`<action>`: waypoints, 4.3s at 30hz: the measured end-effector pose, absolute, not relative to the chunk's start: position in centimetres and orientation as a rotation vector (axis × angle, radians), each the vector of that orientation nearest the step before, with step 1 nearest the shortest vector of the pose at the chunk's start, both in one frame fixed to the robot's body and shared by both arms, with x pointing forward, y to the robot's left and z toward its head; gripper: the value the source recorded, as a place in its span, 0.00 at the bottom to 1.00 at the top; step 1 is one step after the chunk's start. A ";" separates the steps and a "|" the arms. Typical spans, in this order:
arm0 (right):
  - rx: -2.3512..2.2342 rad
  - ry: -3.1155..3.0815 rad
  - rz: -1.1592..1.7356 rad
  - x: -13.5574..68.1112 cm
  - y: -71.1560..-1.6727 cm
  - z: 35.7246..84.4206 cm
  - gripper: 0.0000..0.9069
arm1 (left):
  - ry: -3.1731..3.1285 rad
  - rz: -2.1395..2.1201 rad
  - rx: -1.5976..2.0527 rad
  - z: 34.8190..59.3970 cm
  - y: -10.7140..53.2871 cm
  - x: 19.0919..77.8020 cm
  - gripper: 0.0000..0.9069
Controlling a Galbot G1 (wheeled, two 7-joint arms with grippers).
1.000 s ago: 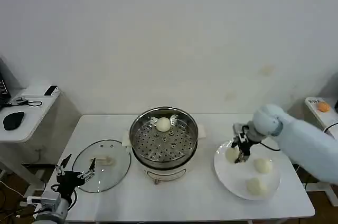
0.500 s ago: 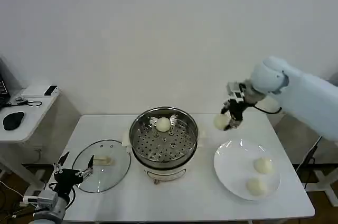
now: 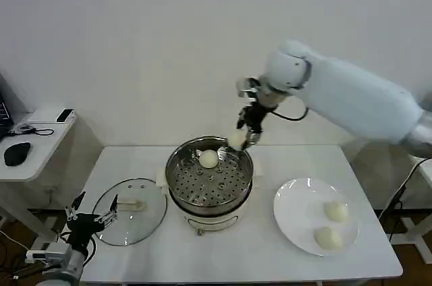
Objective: Take steamed baozi put them in steamer then cover it.
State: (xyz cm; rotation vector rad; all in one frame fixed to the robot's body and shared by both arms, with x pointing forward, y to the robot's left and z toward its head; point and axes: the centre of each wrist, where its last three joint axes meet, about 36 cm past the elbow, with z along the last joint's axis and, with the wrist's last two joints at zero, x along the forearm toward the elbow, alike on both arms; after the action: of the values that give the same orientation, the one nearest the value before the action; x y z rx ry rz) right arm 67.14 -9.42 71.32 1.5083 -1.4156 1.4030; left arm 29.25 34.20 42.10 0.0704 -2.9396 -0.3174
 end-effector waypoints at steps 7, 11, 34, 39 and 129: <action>1.554 -1.348 1.396 67.5 -4.6 68.1 0.76 | -2.939 -0.301 0.069 41.9 33.9 29.1 1.00; 1.566 -1.329 1.387 67.5 -2.6 66.3 0.76 | -2.937 -0.302 0.071 41.7 34.0 29.2 1.00; 1.613 -1.304 1.375 66.9 3.3 60.1 0.76 | -2.933 -0.287 0.068 41.4 33.9 29.2 1.00; 1.616 -1.303 1.375 66.8 3.9 59.6 0.76 | -2.931 -0.286 0.072 41.3 34.0 29.2 1.00; 1.318 -1.157 1.200 56.3 -35.8 51.3 1.00 | -2.896 -0.314 0.050 40.8 34.3 28.9 1.00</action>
State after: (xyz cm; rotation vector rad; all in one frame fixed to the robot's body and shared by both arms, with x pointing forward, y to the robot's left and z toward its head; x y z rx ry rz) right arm 56.26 -35.76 51.29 1.3180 -1.1574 1.2000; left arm 28.90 34.28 40.77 0.0500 -2.8964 -0.3142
